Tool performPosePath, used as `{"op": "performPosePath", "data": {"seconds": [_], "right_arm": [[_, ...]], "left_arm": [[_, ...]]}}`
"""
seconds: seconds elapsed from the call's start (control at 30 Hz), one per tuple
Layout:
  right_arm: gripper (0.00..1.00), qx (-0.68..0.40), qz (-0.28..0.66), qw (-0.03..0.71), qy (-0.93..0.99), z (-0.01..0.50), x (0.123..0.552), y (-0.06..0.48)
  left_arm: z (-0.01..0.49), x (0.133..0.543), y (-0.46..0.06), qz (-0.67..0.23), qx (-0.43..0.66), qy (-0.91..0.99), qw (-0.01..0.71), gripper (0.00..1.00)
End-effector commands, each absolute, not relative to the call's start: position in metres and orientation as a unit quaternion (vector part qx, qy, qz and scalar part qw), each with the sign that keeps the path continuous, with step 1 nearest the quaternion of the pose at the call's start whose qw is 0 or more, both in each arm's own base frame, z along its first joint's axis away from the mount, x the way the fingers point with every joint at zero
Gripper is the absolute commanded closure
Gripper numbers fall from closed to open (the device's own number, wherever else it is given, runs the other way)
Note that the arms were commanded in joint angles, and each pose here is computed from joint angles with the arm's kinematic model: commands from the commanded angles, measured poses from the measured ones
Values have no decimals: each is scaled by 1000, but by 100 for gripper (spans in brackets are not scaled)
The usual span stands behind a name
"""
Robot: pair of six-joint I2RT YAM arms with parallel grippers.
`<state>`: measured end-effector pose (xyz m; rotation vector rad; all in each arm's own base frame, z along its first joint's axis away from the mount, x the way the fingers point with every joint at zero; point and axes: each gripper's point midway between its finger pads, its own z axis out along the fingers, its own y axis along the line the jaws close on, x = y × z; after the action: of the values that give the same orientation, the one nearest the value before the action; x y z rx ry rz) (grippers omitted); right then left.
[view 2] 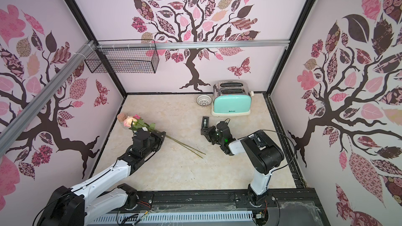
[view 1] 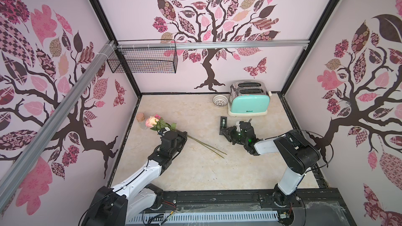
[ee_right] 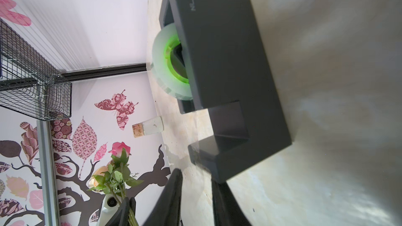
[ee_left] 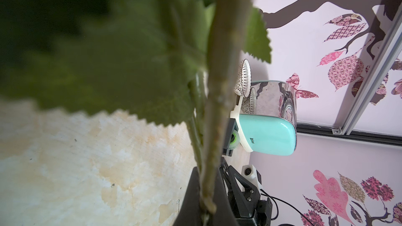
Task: Wrap bouquets with tape
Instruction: Pull the tape from the tape cutter.
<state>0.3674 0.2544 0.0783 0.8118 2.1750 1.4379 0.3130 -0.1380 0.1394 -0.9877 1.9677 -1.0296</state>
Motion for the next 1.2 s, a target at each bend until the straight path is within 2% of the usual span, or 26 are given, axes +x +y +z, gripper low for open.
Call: {"op": "performPosePath", "data": {"seconds": [0.0, 0.1, 0.23, 0.33, 0.77, 1.17], "right_arm": [[73, 284, 524, 203, 777, 81, 373, 259], [76, 284, 525, 199, 778, 80, 372, 260], [87, 288, 519, 200, 780, 77, 372, 257], [100, 285, 521, 199, 779, 79, 371, 259], [100, 210, 535, 255, 778, 152, 384, 265], [100, 183, 540, 273, 775, 188, 385, 258]], "left_arm": [[161, 323, -142, -409, -372, 749, 365, 100], [160, 322, -142, -409, -372, 749, 364, 100], [159, 323, -143, -409, -373, 750, 361, 100], [158, 323, -143, -409, -374, 750, 360, 100], [159, 331, -150, -421, -378, 746, 351, 100], [156, 340, -158, -408, -399, 740, 355, 100]]}}
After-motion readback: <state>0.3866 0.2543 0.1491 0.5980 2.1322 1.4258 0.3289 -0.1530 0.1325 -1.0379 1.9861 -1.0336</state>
